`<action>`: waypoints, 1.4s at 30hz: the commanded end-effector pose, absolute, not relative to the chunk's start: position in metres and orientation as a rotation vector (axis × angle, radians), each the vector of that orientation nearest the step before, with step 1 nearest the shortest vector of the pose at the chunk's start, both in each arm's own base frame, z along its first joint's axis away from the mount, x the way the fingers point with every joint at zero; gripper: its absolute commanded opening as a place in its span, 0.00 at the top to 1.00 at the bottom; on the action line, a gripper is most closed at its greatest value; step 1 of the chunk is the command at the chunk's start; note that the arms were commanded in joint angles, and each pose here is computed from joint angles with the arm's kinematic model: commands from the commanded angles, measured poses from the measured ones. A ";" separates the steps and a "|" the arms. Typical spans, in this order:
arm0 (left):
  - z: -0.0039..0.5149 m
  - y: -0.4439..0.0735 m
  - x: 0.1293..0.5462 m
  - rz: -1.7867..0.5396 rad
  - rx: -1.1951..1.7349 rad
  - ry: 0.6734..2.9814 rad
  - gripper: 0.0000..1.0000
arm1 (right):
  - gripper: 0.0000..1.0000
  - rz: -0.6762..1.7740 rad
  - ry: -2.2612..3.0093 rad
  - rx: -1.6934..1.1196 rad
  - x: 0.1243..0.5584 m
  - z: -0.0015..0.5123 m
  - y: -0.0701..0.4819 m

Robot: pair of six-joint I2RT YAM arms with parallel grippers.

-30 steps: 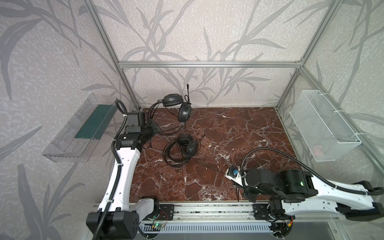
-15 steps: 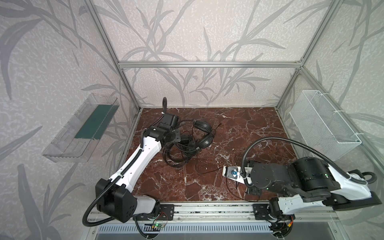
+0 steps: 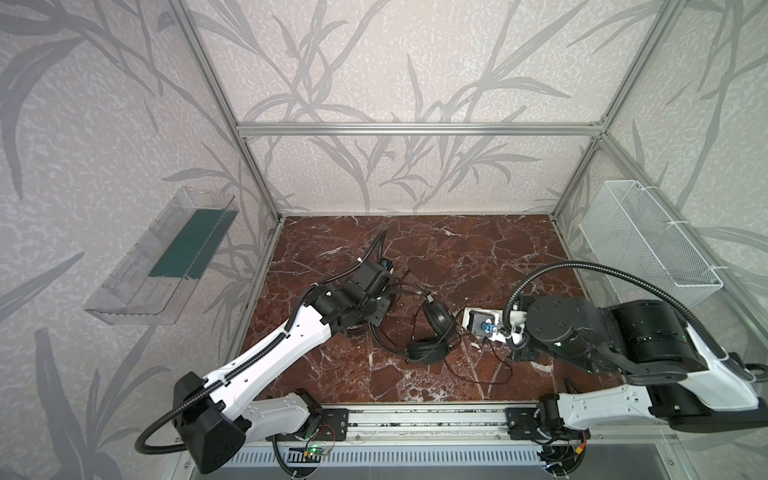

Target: Wrap the headphones

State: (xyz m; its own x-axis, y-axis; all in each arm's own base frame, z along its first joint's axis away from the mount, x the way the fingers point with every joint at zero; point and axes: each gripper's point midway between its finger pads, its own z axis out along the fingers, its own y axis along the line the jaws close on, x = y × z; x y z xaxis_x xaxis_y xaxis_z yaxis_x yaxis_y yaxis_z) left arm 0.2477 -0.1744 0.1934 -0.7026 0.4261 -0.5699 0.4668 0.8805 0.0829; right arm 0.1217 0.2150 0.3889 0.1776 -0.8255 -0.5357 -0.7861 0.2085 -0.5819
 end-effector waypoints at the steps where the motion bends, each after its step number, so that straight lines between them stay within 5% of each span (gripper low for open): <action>1: 0.209 -0.197 0.227 -0.250 0.745 2.375 1.00 | 1.00 -0.080 1.569 -1.533 0.129 0.395 0.215; 19: 0.272 -0.204 0.160 -0.682 0.801 2.163 1.00 | 1.00 0.146 1.757 -1.025 0.227 0.400 0.224; 29: 0.347 -0.189 0.161 -0.734 0.647 1.973 1.00 | 1.00 0.368 2.038 -0.597 0.279 0.336 0.205; 42: 0.410 -0.181 0.198 -0.740 0.338 1.942 1.00 | 1.00 0.948 2.004 -0.671 0.247 0.272 0.265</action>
